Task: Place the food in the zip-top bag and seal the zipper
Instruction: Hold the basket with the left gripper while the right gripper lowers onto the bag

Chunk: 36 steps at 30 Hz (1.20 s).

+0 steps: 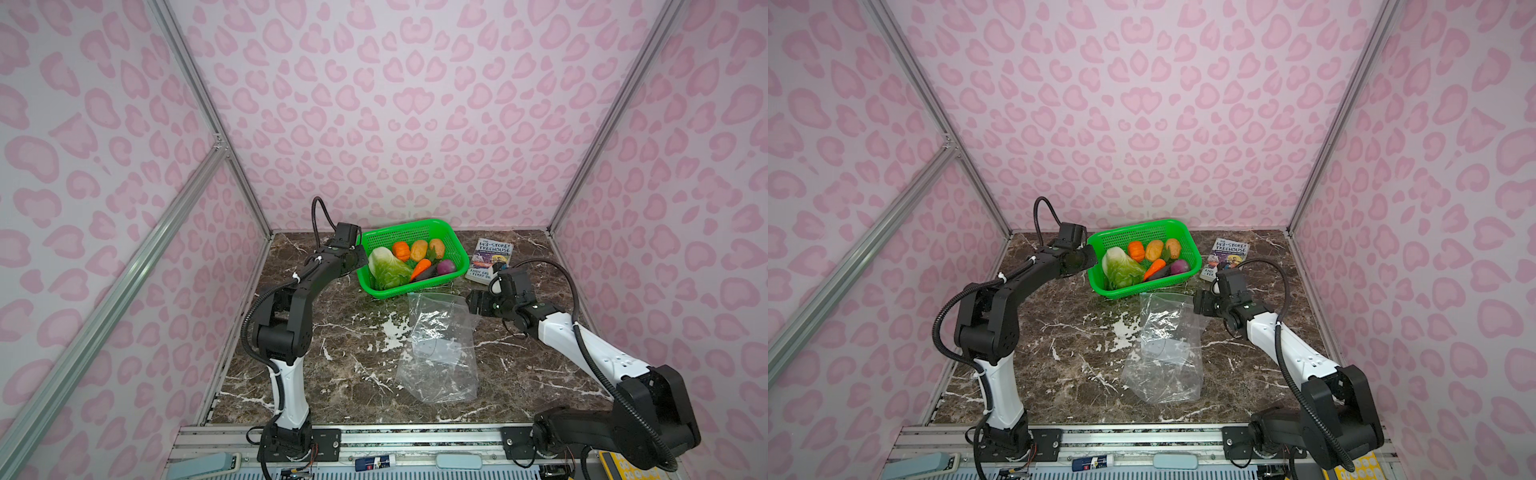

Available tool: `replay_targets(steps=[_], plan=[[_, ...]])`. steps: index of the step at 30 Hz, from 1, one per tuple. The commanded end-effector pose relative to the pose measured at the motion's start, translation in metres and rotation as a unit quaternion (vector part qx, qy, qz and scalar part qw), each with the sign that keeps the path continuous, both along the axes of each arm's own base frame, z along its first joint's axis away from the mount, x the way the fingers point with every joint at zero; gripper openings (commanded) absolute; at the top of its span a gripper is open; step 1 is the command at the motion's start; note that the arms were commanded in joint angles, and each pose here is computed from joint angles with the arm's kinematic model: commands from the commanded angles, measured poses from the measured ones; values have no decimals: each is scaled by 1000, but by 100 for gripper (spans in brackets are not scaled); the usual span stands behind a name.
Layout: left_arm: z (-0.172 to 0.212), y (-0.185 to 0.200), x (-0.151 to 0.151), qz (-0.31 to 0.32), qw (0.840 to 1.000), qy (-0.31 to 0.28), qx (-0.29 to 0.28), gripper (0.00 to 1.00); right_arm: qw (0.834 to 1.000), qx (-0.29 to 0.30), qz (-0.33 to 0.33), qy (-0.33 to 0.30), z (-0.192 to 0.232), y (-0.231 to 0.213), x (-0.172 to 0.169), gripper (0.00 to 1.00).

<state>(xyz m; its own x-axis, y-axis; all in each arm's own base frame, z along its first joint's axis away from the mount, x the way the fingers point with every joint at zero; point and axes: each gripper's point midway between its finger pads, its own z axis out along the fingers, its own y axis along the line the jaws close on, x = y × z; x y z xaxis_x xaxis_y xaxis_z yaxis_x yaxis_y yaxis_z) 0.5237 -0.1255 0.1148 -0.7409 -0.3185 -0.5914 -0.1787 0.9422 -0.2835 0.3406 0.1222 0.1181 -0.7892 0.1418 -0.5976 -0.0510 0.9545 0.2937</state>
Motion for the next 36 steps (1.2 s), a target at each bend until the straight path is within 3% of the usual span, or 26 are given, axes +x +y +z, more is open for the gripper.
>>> replay_targets(steps=[1,5,8,10,13,16,18,29,36], plan=[[4,3,5,-23,999,-4,35,17,999,30,25,7,-8,20,-3,88],[10,10,3,-12,1000,-3,23,53,999,27,38,21,-22,33,-2,83],[23,17,-3,-3,1000,-9,6,66,999,18,28,35,-36,31,2,81],[33,21,-10,-2,1000,-15,-1,69,998,11,28,47,-44,31,3,78],[49,20,-24,-12,1000,-26,-12,70,998,13,37,55,-49,36,5,59],[62,13,-42,-27,998,-32,-40,71,998,20,47,45,-41,42,7,31],[67,5,-56,-44,996,-35,-66,73,998,16,51,30,-29,43,6,0],[88,-61,-128,-167,980,-44,-104,73,988,-7,139,-72,58,48,-12,0],[127,-98,-148,-253,957,-92,-112,73,958,-22,220,-183,131,58,-20,0]])
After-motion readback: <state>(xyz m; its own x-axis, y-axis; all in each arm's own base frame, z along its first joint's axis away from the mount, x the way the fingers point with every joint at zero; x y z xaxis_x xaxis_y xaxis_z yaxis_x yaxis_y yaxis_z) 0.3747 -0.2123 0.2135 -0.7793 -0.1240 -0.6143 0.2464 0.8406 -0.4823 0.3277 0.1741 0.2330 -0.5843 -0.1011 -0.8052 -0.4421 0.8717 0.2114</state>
